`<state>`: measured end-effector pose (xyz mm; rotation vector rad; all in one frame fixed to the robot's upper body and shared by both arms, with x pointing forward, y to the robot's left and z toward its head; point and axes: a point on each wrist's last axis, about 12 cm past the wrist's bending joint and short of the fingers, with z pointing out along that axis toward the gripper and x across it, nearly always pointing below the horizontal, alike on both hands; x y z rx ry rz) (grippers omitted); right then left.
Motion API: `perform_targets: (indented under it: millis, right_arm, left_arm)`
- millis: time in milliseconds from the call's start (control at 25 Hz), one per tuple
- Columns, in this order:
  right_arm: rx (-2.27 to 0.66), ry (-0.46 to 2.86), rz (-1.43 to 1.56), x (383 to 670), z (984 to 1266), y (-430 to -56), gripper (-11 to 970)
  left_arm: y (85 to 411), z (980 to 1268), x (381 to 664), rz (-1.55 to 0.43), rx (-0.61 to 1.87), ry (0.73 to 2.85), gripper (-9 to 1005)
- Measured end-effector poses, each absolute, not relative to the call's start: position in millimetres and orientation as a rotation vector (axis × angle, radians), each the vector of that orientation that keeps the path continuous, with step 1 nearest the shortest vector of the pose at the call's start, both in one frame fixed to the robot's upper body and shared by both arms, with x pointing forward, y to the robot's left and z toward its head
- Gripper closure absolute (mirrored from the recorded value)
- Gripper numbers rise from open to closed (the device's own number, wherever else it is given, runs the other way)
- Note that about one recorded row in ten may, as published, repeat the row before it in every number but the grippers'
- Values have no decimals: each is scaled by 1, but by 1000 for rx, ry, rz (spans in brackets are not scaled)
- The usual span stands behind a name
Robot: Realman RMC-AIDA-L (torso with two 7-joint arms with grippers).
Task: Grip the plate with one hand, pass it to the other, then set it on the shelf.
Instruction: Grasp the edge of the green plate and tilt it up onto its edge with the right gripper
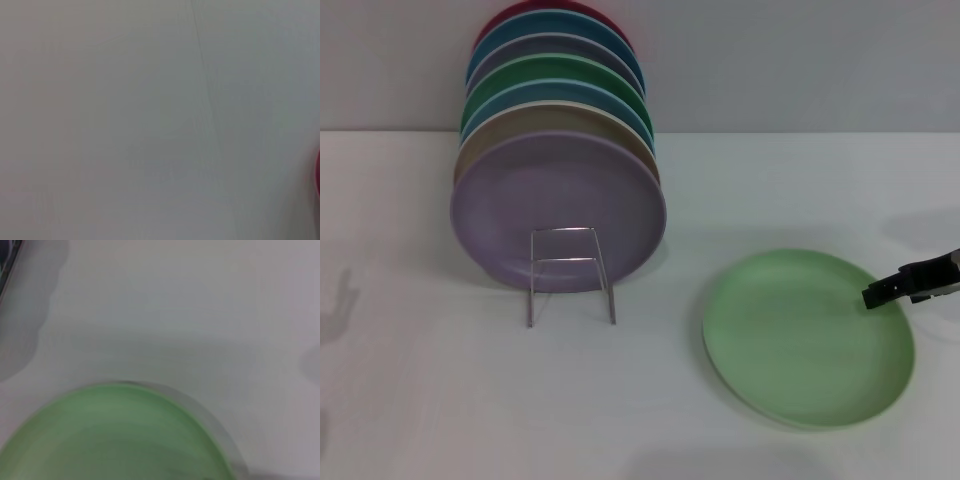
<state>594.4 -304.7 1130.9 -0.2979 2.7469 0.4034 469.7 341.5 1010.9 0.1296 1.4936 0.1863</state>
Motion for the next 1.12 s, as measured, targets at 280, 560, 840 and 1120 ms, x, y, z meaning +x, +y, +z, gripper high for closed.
perform_targets:
  millis: [280,560,840,1120]
  right_arm:
    - [-294,2755,378,595,1129,-306,265]
    - [-296,2757,378,596,1129,-304,265]
    - [-300,2761,382,597,1129,-303,266]
    - [-320,2764,348,600,1129,-301,336]
  left_arm:
    - [342,1010,469,187,130,1496,209]
    - [342,1011,470,187,132,1495,209]
    - [341,1011,471,186,134,1493,209]
    - [341,1011,472,187,136,1492,210]
